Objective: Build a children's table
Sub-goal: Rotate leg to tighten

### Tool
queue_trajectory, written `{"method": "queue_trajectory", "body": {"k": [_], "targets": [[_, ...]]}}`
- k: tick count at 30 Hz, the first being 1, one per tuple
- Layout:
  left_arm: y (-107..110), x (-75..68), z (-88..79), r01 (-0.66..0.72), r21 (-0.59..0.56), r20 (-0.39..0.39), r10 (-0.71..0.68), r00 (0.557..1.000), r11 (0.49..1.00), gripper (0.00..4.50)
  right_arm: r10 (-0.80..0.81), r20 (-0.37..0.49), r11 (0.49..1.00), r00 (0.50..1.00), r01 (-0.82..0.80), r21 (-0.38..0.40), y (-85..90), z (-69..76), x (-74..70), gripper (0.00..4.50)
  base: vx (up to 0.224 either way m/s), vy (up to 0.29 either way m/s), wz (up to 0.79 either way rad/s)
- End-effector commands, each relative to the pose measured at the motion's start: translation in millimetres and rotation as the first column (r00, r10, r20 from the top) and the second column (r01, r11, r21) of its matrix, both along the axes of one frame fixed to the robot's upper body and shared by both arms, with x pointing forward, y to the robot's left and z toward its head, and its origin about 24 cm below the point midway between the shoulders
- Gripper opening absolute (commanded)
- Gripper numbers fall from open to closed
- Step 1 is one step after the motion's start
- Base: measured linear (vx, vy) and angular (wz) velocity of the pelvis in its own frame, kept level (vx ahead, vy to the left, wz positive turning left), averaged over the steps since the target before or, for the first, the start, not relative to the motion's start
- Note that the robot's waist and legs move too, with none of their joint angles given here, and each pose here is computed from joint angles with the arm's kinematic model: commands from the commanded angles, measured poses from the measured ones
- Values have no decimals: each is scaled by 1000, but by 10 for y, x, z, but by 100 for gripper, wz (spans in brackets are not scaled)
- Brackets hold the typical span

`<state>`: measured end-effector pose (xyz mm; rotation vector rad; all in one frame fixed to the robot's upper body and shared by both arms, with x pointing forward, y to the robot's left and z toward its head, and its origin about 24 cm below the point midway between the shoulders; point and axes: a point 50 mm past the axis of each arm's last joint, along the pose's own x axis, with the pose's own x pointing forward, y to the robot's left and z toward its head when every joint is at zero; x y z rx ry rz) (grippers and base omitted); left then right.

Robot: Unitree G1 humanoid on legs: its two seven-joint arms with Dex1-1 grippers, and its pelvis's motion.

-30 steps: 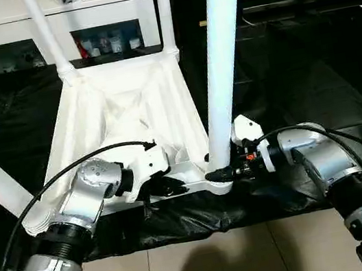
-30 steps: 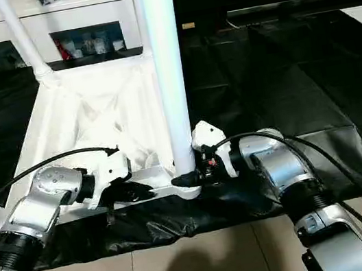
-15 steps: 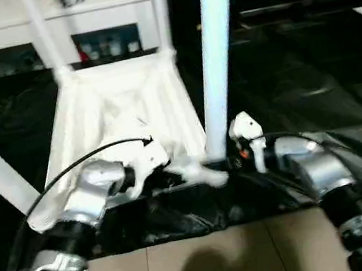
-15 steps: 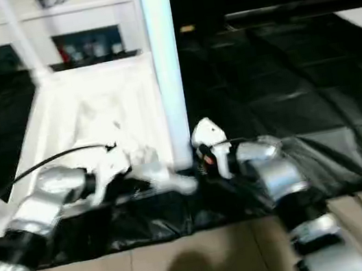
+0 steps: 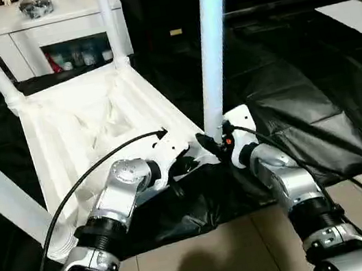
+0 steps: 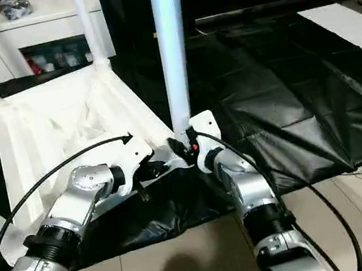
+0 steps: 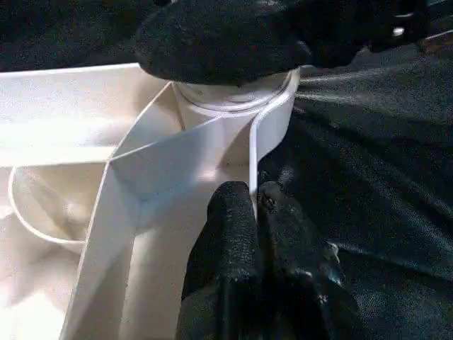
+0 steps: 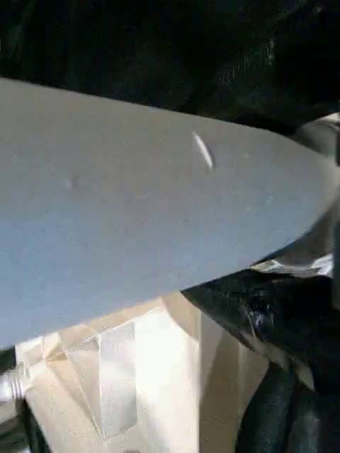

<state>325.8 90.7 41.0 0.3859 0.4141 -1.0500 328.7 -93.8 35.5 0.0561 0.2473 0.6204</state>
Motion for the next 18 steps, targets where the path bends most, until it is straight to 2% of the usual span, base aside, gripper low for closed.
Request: {"method": "queue_trajectory", "body": {"k": [1, 2, 3, 4, 5, 7, 9, 15, 16, 18], "targets": [[-299, -33, 181, 125, -51, 85, -120, 989, 991, 0, 255, -56, 966, 965, -253, 51, 434, -109, -203, 298, 0, 0, 0], [-236, -48, 178, 138, -46, 77, -134, 988, 989, 0, 265, -30, 964, 964, -265, 12, 327, -106, -187, 317, 0, 0, 0], [-191, -58, 175, 150, -38, 73, -147, 986, 988, 0, 280, -22, 960, 960, -280, -9, 258, -104, -180, 317, 0, 0, 0], [-174, -62, 174, 155, -34, 72, -152, 986, 987, 0, 287, -21, 958, 958, -288, -15, 233, -103, -178, 327, 0, 0, 0], [-79, -91, 163, 193, -9, 60, -193, 979, 981, 0, 342, -11, 938, 940, -342, -55, 113, -86, -170, 327, 0, 0, 0], [-27, -105, 159, 212, 5, 53, -212, 976, 977, 0, 374, -14, 925, 927, -374, -71, 55, -73, -168, 327, 0, 0, 0], [96, -115, 174, 238, 29, 49, -239, 970, 971, 0, 463, -20, 880, 886, -462, -106, -63, -24, -170, 327, 0, 0, 0], [236, -131, 239, 263, 25, 37, -264, 964, 965, 0, 579, -50, 805, 813, -581, -124, -177, 23, -191, 327, 0, 0, 0], [273, -146, 260, 277, 12, 26, -277, 961, 961, 0, 627, -66, 767, 776, -630, -127, -194, 26, -218, 327, 0, 0, 0], [302, -164, 269, 292, 1, 8, -292, 956, 957, 0, 661, -83, 735, 745, -666, -128, -205, 21, -242, 327, 0, 0, 0]]}}
